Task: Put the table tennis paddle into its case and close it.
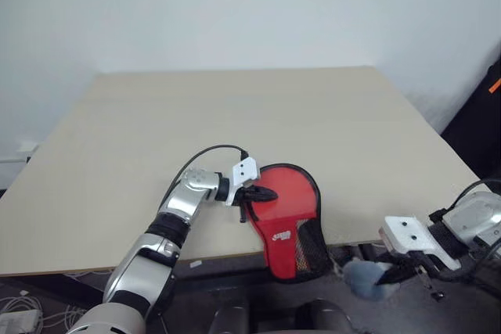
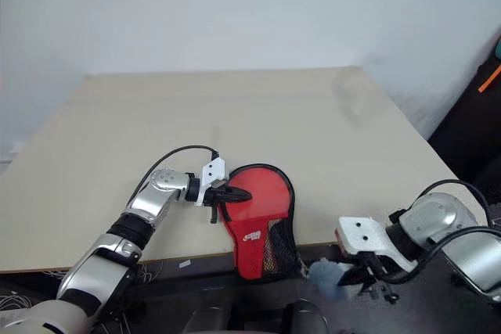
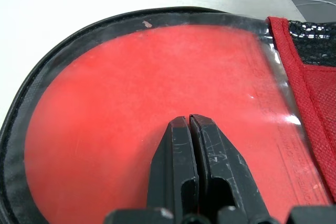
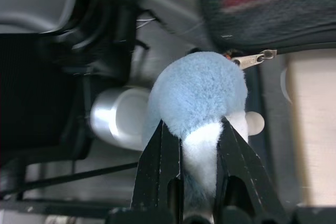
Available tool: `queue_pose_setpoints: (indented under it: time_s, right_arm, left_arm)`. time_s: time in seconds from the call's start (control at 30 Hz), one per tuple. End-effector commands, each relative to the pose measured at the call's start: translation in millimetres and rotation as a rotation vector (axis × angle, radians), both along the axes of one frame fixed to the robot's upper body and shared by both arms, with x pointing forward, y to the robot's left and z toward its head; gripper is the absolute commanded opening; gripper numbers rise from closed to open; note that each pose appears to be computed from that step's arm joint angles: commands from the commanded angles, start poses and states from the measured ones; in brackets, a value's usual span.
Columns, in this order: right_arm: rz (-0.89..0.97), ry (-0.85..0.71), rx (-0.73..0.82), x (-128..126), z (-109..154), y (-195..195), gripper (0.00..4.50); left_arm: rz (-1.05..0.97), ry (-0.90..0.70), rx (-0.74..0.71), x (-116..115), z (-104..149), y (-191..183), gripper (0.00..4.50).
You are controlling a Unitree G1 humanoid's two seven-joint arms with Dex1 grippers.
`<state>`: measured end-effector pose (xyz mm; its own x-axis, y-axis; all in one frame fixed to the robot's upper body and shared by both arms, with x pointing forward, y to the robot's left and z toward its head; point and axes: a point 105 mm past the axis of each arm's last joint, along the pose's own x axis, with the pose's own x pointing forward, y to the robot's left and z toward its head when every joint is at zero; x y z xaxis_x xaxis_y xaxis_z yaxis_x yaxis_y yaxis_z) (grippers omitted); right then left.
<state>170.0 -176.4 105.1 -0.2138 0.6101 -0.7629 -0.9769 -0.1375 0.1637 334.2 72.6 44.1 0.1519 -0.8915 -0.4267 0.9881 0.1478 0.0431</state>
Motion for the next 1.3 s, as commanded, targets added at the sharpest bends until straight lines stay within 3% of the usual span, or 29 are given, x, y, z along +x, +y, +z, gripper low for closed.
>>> queue_pose_setpoints:
  time_s: [0.03,0.17,0.3,0.57,0.7,0.77,0.87,1.03,1.23,1.3]
  right_arm:
    - [0.086,0.004,0.026,-10.9,13.7,4.7,0.25]
    - [0.093,0.0,0.062,-13.5,15.9,11.8,0.25]
    - [0.024,-0.051,0.046,3.6,12.9,6.7,0.25]
    - [-0.033,-0.061,0.077,31.2,46.1,-12.1,2.92]
    - [-0.114,-0.126,0.144,58.6,65.8,-13.4,4.31]
    - [-0.165,-0.16,0.188,74.1,72.3,-12.0,4.47]
    - [-0.273,-0.214,0.286,101.5,81.8,-4.0,4.5]
    - [-0.463,-0.273,0.387,138.6,79.0,5.6,4.5]
    - [-0.576,-0.26,0.464,151.0,66.8,20.8,4.5]
    - [-0.606,-0.228,0.497,151.7,59.0,29.0,4.5]
  left_arm:
    - [0.031,0.085,0.1,-7.8,-30.2,11.8,0.0]
    - [0.038,0.082,0.095,-6.2,-29.7,10.1,0.0]
    - [0.047,0.079,0.083,-4.7,-27.5,9.4,0.0]
    - [0.07,0.085,0.078,-5.8,-25.2,20.3,0.0]
    - [0.118,0.06,0.054,-3.4,-18.0,30.7,0.0]
    - [0.141,0.041,0.042,-2.9,-12.8,36.3,0.0]
    - [0.203,0.02,0.004,-3.0,0.8,50.8,0.58]
    - [0.342,-0.043,-0.07,-9.0,33.6,79.2,2.19]
    - [0.549,-0.099,-0.148,-22.3,67.0,118.6,4.27]
    - [0.664,-0.127,-0.172,-30.2,74.2,138.7,4.47]
